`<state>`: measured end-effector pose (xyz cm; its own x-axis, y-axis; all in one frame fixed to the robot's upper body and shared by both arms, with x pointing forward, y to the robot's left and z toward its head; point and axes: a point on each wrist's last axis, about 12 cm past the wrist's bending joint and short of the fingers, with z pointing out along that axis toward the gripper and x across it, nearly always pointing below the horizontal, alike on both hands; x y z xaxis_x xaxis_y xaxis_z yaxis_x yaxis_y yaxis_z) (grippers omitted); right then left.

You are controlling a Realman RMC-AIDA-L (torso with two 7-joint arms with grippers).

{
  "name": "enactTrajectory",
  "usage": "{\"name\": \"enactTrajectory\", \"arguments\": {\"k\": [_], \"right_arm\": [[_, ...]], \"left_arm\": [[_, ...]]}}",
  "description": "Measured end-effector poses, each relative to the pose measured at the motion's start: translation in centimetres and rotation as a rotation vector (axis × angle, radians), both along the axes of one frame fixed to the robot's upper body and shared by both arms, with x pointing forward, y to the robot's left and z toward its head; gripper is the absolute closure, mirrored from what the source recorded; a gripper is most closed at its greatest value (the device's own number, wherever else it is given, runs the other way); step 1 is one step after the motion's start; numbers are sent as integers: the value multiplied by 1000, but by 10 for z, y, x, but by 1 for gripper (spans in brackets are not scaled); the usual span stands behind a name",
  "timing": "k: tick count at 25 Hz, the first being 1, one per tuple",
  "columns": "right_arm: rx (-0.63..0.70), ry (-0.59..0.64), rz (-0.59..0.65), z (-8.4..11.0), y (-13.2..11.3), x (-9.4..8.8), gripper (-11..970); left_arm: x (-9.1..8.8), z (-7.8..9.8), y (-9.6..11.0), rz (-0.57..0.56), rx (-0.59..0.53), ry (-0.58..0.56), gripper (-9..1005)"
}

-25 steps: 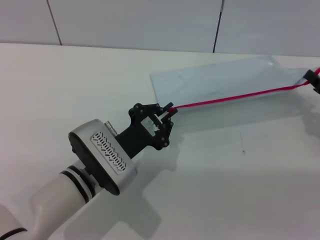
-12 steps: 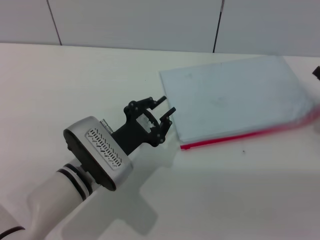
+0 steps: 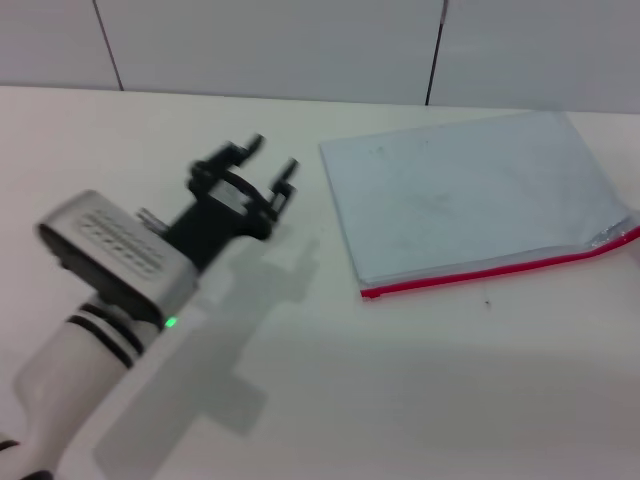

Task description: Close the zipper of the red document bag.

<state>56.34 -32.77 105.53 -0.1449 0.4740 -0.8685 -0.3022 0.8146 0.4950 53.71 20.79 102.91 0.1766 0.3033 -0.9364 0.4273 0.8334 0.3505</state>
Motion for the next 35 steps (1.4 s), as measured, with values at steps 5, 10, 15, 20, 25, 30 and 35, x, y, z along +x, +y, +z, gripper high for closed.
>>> {"name": "enactTrajectory", "arguments": {"k": [5, 10, 15, 20, 25, 30, 35], "right_arm": [[-1, -62, 0, 1, 5, -5, 274], [-99, -129, 7, 2, 12, -8, 200], [-233, -179, -33, -3, 19, -10, 141], [-347, -221, -108, -10, 25, -18, 145], [-376, -236, -151, -13, 28, -23, 148], [-371, -238, -156, -13, 28, -24, 150], [-358, -241, -153, -12, 30, -24, 153]], "left_arm": [[3, 9, 30, 109, -153, -35, 534], [2, 15, 57, 185, -298, -56, 533], [-2, 18, 73, 250, -360, -93, 533], [-5, 20, 79, 277, -382, -119, 532], [-7, 20, 81, 279, -386, -129, 532], [-7, 20, 81, 280, -387, -130, 533], [-7, 20, 81, 280, -388, -130, 534]]}}
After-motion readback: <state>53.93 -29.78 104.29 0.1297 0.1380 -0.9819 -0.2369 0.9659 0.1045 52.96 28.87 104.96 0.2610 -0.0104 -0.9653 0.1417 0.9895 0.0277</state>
